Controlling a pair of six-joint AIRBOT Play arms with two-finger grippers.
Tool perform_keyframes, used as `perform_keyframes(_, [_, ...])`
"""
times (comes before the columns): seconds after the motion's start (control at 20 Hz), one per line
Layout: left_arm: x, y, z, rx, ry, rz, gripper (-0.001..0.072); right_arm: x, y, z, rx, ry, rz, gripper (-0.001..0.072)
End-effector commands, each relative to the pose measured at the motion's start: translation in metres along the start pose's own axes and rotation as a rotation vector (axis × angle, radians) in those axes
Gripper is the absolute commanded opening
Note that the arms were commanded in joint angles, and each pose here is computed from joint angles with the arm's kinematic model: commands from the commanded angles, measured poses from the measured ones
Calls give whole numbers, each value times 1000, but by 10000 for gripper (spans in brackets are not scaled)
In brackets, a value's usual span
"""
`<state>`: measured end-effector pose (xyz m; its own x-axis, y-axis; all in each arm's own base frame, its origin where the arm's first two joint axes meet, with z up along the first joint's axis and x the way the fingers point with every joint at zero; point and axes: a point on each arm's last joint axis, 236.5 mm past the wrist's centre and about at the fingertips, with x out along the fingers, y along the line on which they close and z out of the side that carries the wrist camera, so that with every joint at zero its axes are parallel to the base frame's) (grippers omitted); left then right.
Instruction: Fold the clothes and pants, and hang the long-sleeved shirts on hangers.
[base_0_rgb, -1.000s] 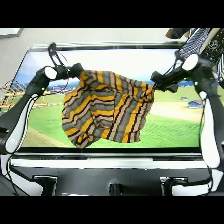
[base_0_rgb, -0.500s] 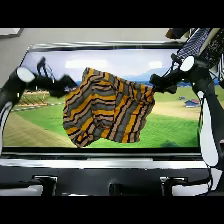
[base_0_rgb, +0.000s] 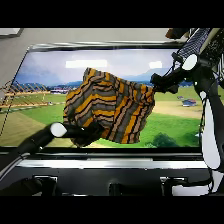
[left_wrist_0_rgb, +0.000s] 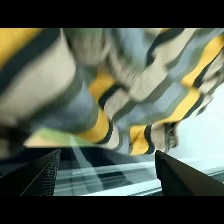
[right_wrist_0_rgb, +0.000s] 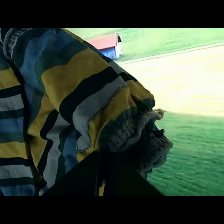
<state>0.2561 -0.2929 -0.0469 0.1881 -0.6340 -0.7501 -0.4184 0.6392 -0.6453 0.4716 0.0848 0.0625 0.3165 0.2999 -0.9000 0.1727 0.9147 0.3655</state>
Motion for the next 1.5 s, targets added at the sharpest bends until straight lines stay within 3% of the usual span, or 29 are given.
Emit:
perform_keyframes(0.0, [34, 2, -26, -98, -14, -24, 676, 0, 0, -2, 1, 7, -1, 21])
perform_keyframes(0.55, [89, -11, -41, -134, -10, -16, 668, -1, -1, -10, 2, 40, -6, 21])
perform_keyframes(0.6, [93, -14, -39, -134, -10, -17, 550, -1, -1, -11, 2, 48, -8, 21])
perform_keyframes(0.7, [90, -31, -34, -95, -16, -49, 26, -1, -2, -16, 2, 65, -12, 21])
perform_keyframes(0.85, [56, -74, -9, 57, -52, -145, 16, -6, 4, -10, 1, 33, 12, 21])
perform_keyframes(1.0, [-14, -118, 34, 241, -76, -158, 14, -61, 31, 43, 39, -270, 100, 20])
perform_keyframes(1.25, [-214, -198, 121, 669, -438, 5, 15, -272, 78, 95, 89, -937, 333, 21])
perform_keyframes(1.45, [-383, -269, 104, 925, -811, -84, 17, -423, 94, 42, 10, -1264, 455, 21])
